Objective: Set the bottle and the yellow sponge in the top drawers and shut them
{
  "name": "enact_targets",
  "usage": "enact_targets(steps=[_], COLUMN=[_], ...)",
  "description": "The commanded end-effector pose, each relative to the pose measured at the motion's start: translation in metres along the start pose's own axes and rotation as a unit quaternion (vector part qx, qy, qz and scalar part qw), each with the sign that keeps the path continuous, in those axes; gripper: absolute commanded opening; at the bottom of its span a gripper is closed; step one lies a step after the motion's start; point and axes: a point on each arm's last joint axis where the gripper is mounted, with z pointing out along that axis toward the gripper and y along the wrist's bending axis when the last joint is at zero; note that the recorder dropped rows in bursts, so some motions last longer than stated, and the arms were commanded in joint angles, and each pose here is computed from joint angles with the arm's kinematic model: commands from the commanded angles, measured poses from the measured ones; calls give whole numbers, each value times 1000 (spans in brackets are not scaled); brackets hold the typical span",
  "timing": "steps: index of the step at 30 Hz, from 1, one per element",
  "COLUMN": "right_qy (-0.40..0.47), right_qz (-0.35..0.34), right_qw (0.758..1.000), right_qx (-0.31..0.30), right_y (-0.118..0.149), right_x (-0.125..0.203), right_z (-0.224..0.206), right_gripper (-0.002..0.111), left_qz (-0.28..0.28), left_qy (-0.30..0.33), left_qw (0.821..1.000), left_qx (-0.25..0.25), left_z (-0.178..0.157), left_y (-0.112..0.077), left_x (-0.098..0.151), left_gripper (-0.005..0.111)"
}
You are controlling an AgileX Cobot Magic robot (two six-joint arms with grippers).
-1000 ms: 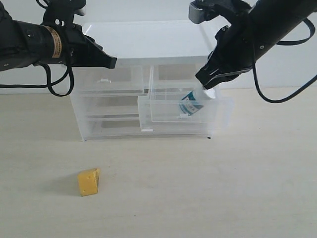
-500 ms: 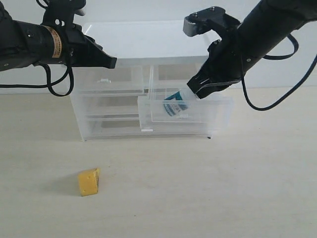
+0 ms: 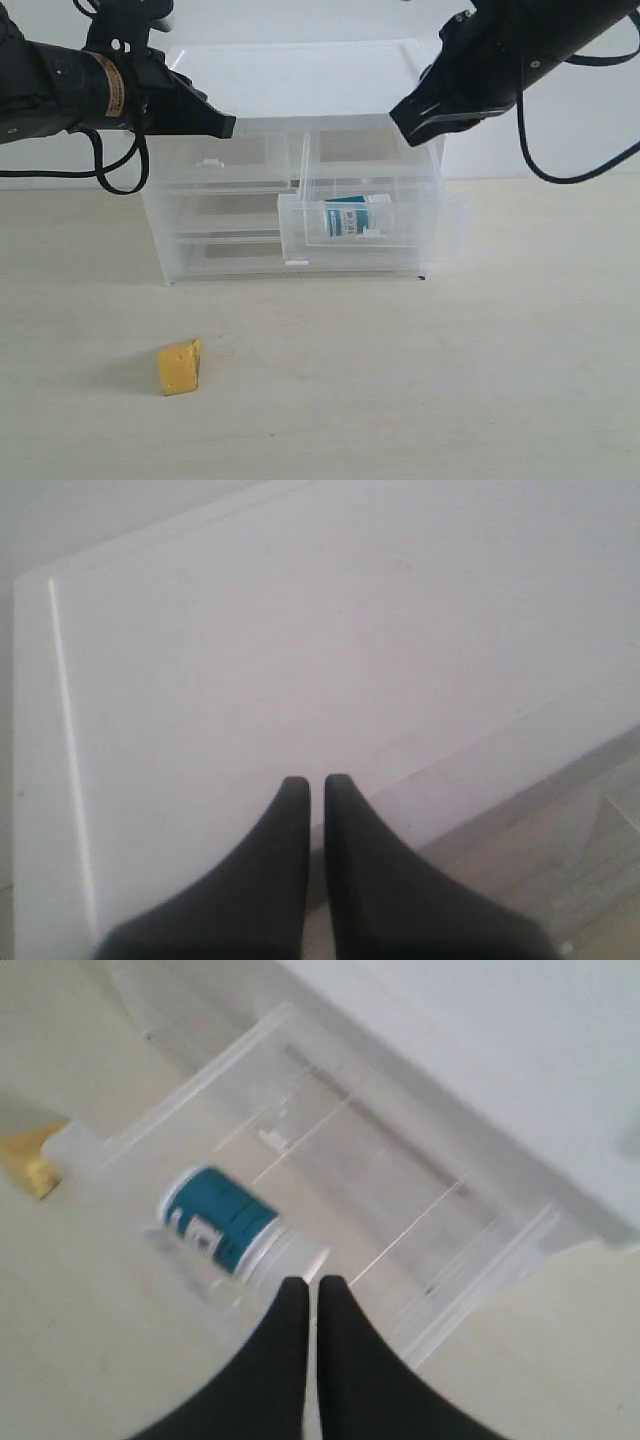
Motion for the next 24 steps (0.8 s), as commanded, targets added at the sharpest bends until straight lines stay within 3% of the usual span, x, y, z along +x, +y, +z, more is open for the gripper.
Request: enact_targets(steps=[1,5,11,16,24], right_qy=[83,110,123,164,178], right_qz=[-22,-30,-57,-30,23], right_qw=[994,983,977,980,981], right_qx=[-71,-147,-164,-107,-70], right_y=[11,28,57,63,67], right_x=[15,20,14,15,15], right_z=[-5,-8,-3,6,36], right_gripper=[0,0,0,0,0], left_qz=[-3,-3,-3,-3,-3], left_qy=[2,4,8,12,14], left_qw=[1000,1000,1000,1000,1000], left_qx=[-2,-4,-8,-8,-7], left_z=[0,0,0,0,0], left_y=[-1,-1,0,0,-1], left_x=[-1,0,0,3,4], left_gripper=[4,4,4,4,4])
